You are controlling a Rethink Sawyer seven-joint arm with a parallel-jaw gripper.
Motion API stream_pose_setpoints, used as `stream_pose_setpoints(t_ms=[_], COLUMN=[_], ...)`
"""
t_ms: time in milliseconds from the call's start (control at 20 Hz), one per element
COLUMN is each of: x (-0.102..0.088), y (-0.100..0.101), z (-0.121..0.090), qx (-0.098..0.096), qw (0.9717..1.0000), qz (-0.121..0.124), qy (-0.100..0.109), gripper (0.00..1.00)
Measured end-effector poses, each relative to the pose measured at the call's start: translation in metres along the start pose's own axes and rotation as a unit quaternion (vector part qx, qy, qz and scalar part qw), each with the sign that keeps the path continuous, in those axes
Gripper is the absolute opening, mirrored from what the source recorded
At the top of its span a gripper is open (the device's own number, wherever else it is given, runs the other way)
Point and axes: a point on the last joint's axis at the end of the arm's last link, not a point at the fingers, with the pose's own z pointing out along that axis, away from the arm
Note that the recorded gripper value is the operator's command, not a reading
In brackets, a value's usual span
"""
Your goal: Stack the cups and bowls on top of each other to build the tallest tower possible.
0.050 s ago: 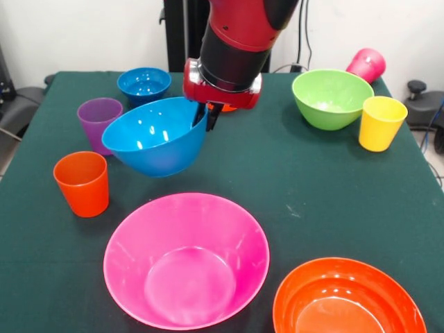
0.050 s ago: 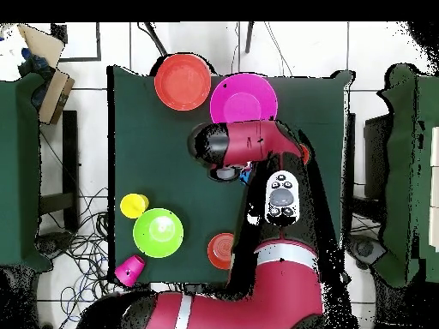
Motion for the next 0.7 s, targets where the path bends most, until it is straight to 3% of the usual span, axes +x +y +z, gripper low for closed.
stream_pose_setpoints(t_ms=[700], x=[-0.0067], y=[-0.0020], z=[-0.0022], qx=[-0.017], qw=[0.9998], qz=[0.005], qy=[0.002], gripper=[0.00])
